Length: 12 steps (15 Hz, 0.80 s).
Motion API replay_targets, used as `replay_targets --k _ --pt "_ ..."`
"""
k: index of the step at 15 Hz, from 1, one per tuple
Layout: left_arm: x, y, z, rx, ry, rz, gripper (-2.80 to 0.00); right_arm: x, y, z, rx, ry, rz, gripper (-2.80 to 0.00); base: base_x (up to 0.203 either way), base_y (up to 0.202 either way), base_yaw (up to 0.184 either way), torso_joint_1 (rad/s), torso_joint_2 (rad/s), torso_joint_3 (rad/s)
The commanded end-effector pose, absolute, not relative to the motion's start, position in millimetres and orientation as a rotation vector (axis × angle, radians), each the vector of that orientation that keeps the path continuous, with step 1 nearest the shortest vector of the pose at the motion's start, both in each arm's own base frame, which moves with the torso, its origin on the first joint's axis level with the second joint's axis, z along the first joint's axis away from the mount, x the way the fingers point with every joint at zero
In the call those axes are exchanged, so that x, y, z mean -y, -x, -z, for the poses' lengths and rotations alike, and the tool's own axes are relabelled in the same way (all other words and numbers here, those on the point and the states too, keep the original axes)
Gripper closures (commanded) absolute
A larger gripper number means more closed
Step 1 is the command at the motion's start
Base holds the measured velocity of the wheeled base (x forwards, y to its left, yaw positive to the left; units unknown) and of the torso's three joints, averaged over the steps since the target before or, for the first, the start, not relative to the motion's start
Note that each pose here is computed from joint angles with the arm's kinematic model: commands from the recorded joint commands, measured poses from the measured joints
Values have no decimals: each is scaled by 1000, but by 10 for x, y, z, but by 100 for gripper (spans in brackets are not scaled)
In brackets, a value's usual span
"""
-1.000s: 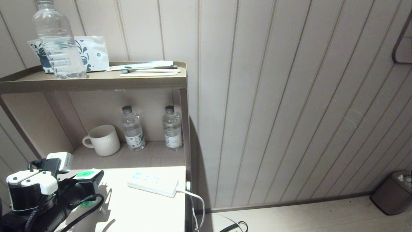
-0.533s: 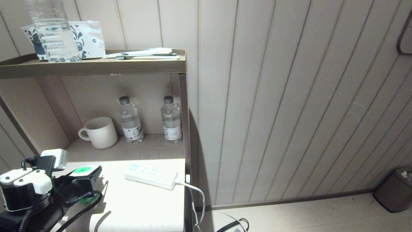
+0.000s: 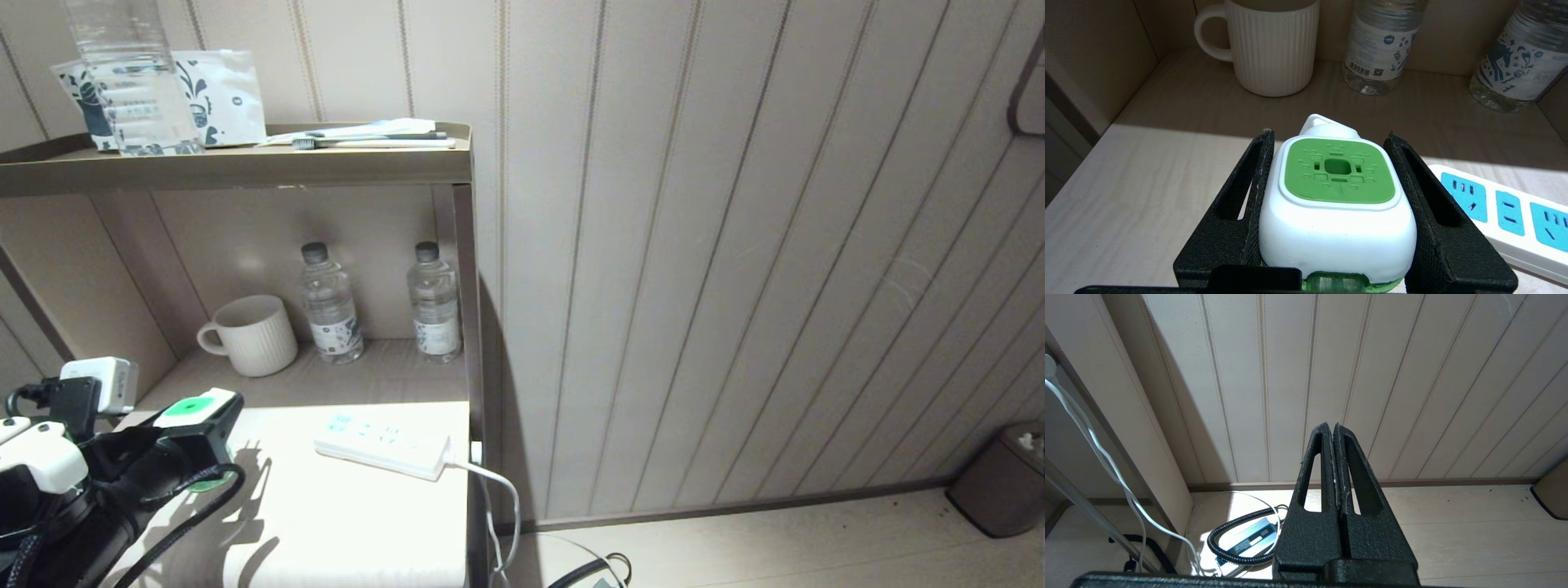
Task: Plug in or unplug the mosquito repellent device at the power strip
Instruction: Place the mosquito repellent liquid on the table
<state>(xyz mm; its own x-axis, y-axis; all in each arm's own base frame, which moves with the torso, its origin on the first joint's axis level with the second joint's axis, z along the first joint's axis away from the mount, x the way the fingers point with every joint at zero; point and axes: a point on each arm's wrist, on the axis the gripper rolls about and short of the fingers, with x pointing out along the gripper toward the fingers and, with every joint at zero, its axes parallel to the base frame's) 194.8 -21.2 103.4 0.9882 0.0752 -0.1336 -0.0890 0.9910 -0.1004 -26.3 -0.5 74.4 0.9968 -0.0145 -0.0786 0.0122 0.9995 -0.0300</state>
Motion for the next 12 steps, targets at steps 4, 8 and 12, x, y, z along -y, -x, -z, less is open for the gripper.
replay_targets --k 4,8,12 --pt "212 -1997 -1006 -118 116 -110 0 5 263 -744 -79 30 14 0 0 0 0 0 0 0" --pt "161 -2110 -958 -128 124 -165 0 5 264 -746 -78 30 13 0 0 0 0 0 0 0" --pt "43 -2343 -879 -135 128 -223 0 5 263 -742 -80 30 13 0 0 0 0 0 0 0"
